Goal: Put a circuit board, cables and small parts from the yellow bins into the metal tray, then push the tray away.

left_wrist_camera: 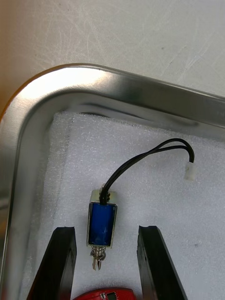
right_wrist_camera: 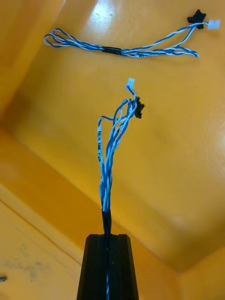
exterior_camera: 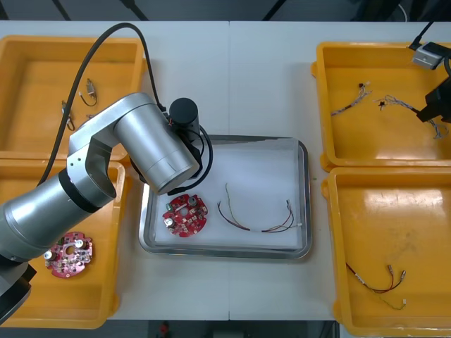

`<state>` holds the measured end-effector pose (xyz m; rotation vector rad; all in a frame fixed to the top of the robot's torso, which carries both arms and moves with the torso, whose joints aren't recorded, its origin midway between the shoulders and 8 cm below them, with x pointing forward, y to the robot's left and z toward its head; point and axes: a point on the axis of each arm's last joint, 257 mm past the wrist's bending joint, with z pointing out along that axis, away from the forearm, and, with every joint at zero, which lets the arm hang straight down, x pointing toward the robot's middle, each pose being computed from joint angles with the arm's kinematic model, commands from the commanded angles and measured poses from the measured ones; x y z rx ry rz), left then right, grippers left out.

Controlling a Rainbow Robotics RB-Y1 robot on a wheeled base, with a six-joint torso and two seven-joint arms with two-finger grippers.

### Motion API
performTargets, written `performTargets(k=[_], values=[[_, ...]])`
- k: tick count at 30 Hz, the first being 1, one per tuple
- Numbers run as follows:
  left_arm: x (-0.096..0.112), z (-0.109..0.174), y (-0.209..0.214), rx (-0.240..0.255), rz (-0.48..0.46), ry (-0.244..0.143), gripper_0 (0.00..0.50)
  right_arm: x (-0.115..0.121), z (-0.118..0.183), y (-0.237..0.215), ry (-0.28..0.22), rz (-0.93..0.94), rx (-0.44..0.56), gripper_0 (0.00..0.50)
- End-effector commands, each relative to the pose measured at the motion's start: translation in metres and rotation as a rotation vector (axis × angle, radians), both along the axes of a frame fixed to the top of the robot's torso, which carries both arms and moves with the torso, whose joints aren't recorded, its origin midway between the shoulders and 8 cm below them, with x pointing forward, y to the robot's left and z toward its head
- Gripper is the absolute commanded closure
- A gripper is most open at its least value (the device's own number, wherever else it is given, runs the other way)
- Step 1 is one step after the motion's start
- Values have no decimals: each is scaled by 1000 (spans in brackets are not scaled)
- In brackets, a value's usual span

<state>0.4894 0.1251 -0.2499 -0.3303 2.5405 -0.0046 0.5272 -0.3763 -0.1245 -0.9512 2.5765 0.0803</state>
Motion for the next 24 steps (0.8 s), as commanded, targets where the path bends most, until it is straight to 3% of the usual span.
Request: performTargets(k=[1,8,16,24], values=[[-5,23,-16,5,-79,-12,77,1,51,-9,-76,24,-34,500],[-22,62,-6,-8,-106,36,3,-11,63,5,-49,2,-38,500],[-26,111,22,-43,-93,72,0,-23,67,24,-22,-41,-21,500],[-17,164,74,-93,-3,68,0,-41,63,44,-28,-70,-14,500]])
